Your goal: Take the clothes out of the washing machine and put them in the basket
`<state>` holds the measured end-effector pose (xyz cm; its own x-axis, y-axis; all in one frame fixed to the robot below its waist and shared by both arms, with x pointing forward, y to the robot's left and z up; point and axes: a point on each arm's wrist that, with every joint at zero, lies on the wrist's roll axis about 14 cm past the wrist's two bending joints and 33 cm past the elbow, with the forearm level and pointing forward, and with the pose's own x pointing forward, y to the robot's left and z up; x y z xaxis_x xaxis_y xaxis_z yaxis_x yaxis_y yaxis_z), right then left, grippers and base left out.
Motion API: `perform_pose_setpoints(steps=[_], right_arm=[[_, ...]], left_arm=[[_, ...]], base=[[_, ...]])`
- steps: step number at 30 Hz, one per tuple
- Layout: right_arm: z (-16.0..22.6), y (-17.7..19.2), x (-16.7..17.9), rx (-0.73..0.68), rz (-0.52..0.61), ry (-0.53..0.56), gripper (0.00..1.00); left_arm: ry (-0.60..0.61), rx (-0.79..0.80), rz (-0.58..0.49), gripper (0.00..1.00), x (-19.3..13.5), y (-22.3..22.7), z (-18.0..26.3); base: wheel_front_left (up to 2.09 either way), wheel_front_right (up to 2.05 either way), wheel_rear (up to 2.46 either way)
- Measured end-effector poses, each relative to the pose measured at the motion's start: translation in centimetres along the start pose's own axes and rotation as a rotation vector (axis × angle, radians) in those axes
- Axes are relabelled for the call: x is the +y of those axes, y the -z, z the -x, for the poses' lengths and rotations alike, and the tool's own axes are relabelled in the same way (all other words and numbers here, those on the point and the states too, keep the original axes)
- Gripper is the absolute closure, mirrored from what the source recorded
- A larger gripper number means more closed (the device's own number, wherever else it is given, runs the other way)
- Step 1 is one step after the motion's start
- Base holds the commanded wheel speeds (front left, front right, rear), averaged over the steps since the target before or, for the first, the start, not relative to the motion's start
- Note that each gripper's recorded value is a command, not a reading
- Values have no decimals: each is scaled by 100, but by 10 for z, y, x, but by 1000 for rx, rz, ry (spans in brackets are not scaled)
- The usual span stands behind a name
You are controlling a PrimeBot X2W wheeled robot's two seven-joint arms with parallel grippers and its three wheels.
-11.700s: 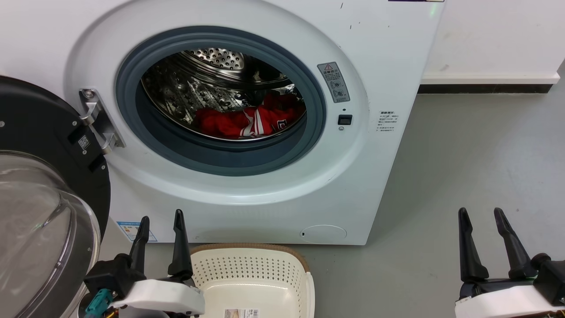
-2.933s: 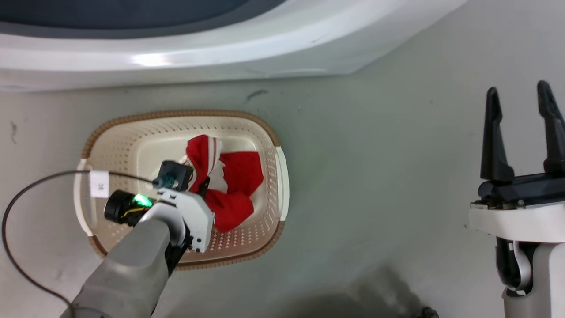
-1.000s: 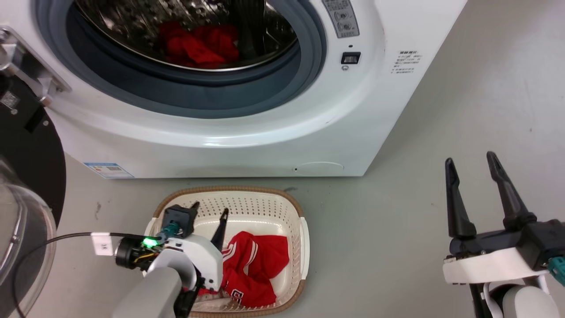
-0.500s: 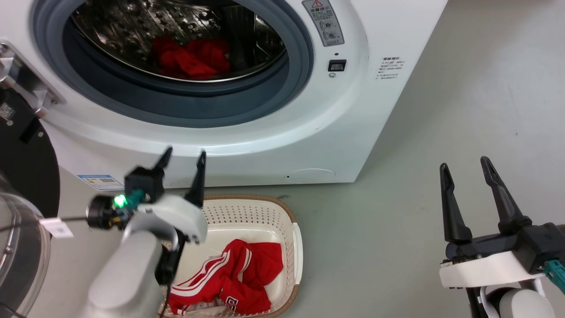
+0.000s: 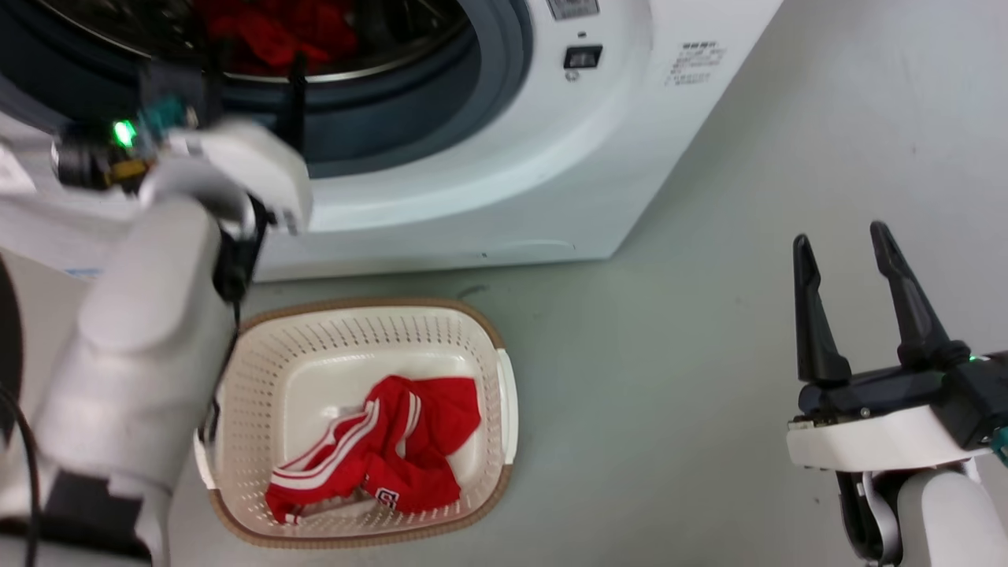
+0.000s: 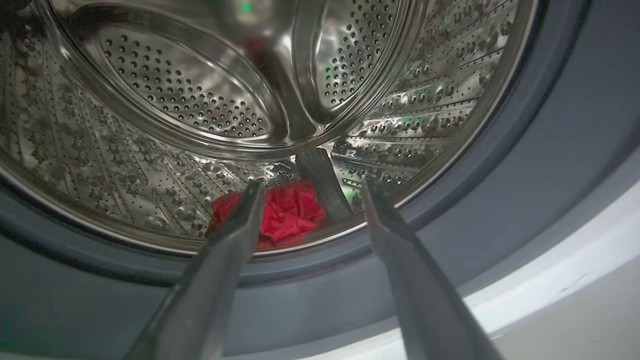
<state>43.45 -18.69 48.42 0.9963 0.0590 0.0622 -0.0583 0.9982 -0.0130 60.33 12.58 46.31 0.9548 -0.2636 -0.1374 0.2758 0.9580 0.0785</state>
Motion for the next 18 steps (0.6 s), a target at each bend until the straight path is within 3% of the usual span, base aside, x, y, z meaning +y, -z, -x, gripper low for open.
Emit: perform_pose_setpoints(steps=[18], right_arm=[[-25,57,-33,105,-5,80,0]], left_arm=[[28,381,-60,0,27,52,-120]], base=[[0,0,0]])
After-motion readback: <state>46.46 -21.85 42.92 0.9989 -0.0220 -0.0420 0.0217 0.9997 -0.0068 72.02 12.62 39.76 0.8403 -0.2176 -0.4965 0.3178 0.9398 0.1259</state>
